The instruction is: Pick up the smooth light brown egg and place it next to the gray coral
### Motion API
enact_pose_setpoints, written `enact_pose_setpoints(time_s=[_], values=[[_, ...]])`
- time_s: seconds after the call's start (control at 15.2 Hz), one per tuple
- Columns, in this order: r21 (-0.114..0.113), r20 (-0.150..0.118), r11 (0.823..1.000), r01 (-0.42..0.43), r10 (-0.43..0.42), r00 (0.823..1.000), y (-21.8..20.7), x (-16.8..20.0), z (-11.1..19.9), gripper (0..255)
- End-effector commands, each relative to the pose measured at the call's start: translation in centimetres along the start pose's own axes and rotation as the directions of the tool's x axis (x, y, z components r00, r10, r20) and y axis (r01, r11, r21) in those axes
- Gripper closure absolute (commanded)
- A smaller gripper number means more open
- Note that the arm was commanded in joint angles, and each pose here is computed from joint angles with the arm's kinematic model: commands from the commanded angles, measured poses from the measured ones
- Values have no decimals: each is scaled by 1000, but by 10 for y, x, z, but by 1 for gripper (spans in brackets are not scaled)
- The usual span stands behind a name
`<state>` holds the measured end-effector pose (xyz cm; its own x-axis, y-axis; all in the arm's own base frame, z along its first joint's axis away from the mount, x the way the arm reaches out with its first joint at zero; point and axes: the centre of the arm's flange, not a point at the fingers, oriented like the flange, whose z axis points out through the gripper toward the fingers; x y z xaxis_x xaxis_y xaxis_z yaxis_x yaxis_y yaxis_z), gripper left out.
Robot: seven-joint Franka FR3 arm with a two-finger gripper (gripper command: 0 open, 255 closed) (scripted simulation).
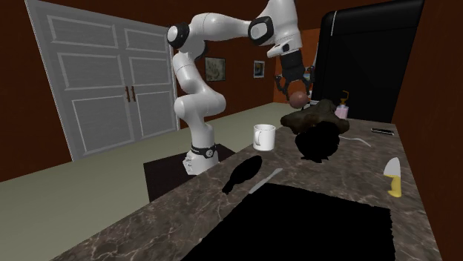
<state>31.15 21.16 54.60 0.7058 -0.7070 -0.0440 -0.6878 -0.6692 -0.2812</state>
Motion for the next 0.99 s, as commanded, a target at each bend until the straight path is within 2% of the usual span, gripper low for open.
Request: enact_pose_setpoints(time_s=[0.0,0.66,0.92], values=[[1,0,1000,-2,2,1000,-16,-20,7,255],[1,0,1000,-2,2,1000,-99,-118,36,255],[1,0,1000,-2,2,1000,-101,-124,54,255]])
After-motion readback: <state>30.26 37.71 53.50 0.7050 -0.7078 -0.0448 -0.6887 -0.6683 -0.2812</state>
